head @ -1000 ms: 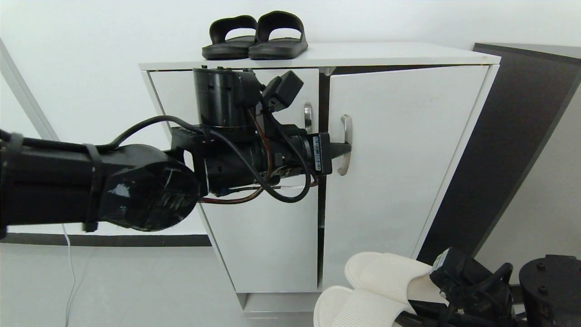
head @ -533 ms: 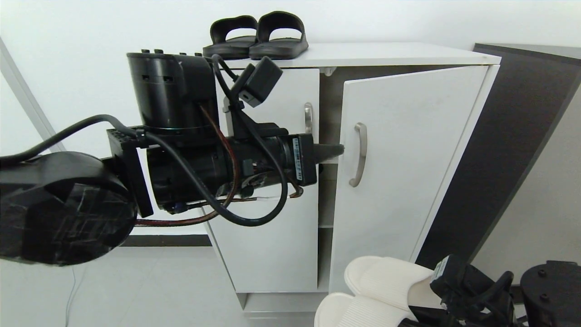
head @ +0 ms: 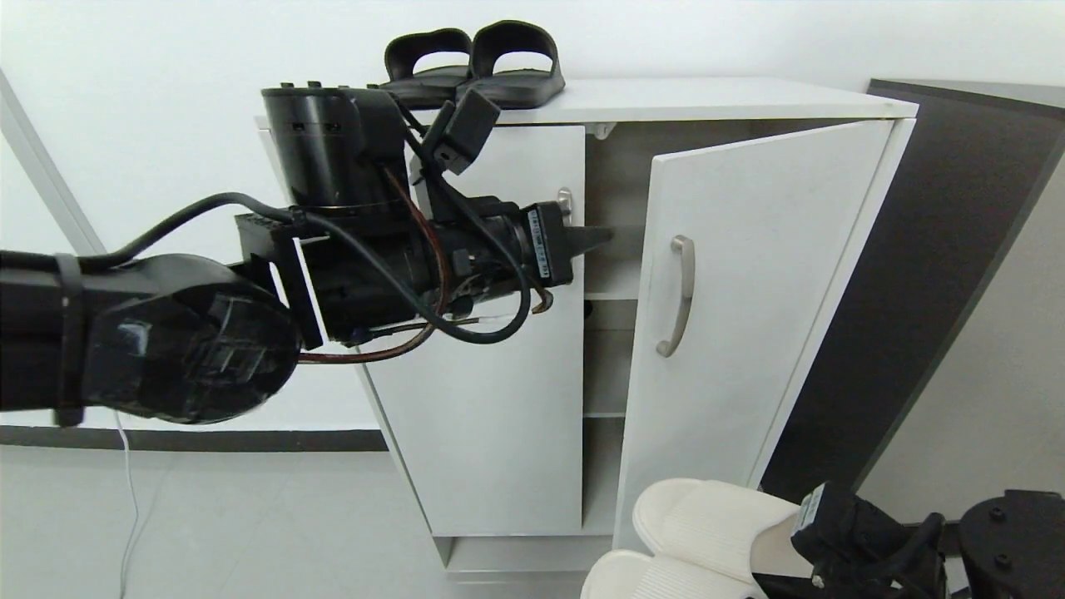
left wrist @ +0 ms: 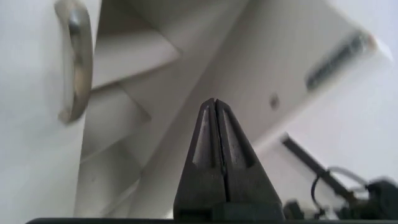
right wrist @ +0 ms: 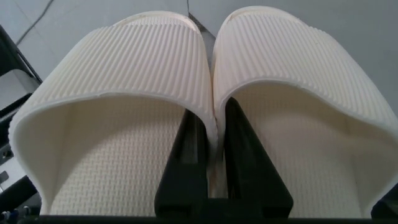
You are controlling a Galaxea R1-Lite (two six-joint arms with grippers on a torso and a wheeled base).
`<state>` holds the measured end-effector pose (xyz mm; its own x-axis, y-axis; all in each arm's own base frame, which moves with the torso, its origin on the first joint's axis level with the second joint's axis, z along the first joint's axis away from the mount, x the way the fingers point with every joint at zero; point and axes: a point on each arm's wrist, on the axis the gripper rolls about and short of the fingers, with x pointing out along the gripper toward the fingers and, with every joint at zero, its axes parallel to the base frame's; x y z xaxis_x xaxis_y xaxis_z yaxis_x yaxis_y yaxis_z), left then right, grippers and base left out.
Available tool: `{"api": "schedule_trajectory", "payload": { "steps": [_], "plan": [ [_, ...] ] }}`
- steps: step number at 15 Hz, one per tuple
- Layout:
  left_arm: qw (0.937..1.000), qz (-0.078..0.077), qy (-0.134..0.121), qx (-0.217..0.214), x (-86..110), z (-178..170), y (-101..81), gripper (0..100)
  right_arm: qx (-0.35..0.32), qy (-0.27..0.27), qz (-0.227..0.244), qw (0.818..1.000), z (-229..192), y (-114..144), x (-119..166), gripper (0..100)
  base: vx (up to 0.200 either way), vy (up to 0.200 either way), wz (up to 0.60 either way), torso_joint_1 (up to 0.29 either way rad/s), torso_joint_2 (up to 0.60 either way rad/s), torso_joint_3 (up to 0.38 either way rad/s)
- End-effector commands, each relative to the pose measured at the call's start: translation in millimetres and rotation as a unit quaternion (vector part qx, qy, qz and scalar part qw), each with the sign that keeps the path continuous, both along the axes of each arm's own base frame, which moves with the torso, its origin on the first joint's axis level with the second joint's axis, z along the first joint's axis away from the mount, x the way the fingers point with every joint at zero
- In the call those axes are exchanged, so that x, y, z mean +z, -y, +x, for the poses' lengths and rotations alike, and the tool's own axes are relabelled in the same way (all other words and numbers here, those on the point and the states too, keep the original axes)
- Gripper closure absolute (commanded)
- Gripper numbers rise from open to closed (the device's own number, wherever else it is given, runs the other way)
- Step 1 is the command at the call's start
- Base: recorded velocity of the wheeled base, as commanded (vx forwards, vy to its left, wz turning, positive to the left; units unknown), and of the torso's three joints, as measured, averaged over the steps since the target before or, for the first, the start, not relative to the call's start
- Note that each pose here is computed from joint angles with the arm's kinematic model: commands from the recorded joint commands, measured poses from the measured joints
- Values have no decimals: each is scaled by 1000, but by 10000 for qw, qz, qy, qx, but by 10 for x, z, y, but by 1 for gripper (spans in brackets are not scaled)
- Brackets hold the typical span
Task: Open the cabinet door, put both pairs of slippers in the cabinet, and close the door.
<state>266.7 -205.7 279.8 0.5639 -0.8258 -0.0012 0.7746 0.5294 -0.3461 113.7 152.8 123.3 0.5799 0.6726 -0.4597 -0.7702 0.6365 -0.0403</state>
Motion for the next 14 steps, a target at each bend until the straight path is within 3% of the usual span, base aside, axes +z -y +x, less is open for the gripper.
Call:
{"api": "schedule_trajectory", "payload": {
  "steps": [1,6,10,12,14],
  "plan": [
    [10000,-42,-51,-12,-146,236,188,100,54,3,-32,10000,-13,12,-12,100,0,0,0,0,0,0],
    [9998,-181,-85,71,-261,415,324,100,290,-70,-74,9995,-83,-4,-48,100,0,0,0,0,0,0],
    [9998,-201,-62,9,-332,405,434,100,332,-102,-107,9993,-106,0,-69,100,-200,0,0,4,2,2],
    [9996,-257,1,-85,-353,219,619,100,340,-102,-107,9993,-109,-2,-69,100,-200,0,0,-5,2,5],
    [9984,-421,182,-326,-358,29,782,100,340,-102,-107,9993,-109,-2,-69,100,-200,0,0,7,2,5]
  ]
}}
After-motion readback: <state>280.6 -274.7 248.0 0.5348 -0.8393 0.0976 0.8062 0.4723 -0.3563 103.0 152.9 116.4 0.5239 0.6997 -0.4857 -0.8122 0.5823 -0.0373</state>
